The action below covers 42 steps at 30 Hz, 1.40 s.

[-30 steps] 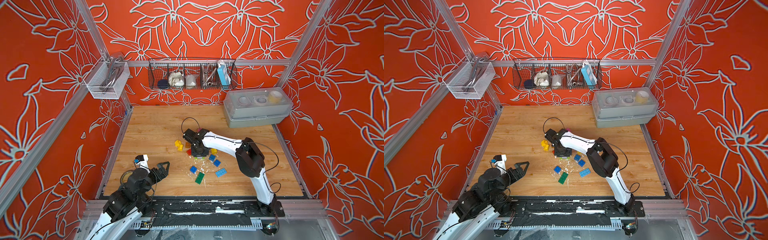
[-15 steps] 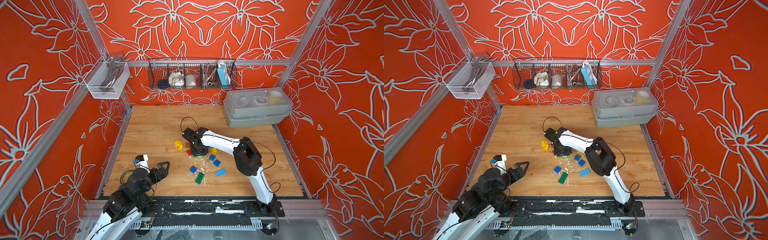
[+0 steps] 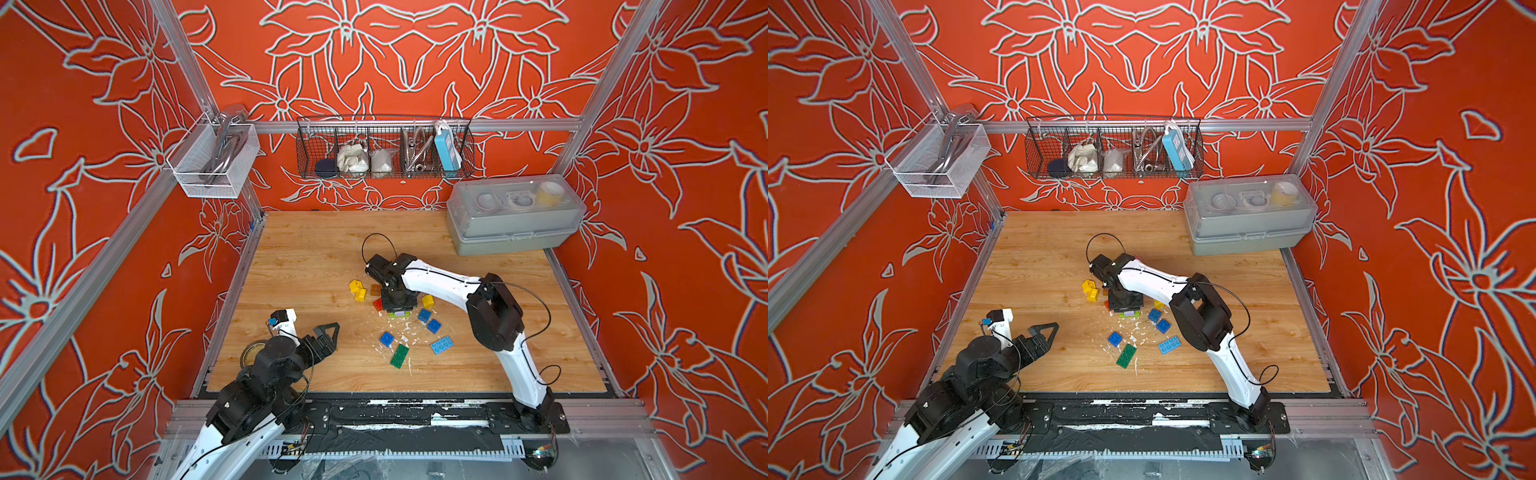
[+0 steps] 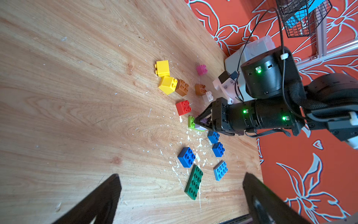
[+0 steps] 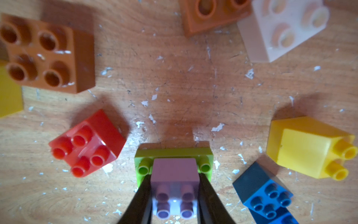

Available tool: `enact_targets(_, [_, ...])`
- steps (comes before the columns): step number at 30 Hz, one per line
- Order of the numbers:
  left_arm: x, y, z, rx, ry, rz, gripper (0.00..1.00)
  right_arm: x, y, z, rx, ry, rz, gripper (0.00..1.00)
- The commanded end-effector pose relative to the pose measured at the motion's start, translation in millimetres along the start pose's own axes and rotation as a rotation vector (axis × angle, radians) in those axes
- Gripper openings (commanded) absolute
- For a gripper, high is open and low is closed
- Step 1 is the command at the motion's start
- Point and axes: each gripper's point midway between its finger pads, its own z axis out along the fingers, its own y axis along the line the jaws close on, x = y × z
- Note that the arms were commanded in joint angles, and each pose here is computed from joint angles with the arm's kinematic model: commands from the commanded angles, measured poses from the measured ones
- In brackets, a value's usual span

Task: Assemble the number 1 with lego
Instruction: Assemble the lego brick with the lego brick.

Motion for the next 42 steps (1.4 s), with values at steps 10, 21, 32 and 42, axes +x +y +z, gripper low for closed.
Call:
enact_targets(10, [-2,3,2,-0.006,-0.019,0.001,0.98,2,-10,-20,0.03,0.014,0.006,0.55])
enact_targets(21, [-2,3,1,-0.005,-0.02,-0.002,0.98,-1,-28,-46,0.042,-0.047,0.025,0.55])
enact_targets(32, [-2,4,2,-0.008,-0.019,-0.002,0.98,-5,-35,-31,0.045,-0.033,0.038,0.54])
enact_targets(42, [-2,4,2,-0.008,-0.019,-0.002,0.98,-6,-28,-10,0.027,-0.018,0.037,0.53])
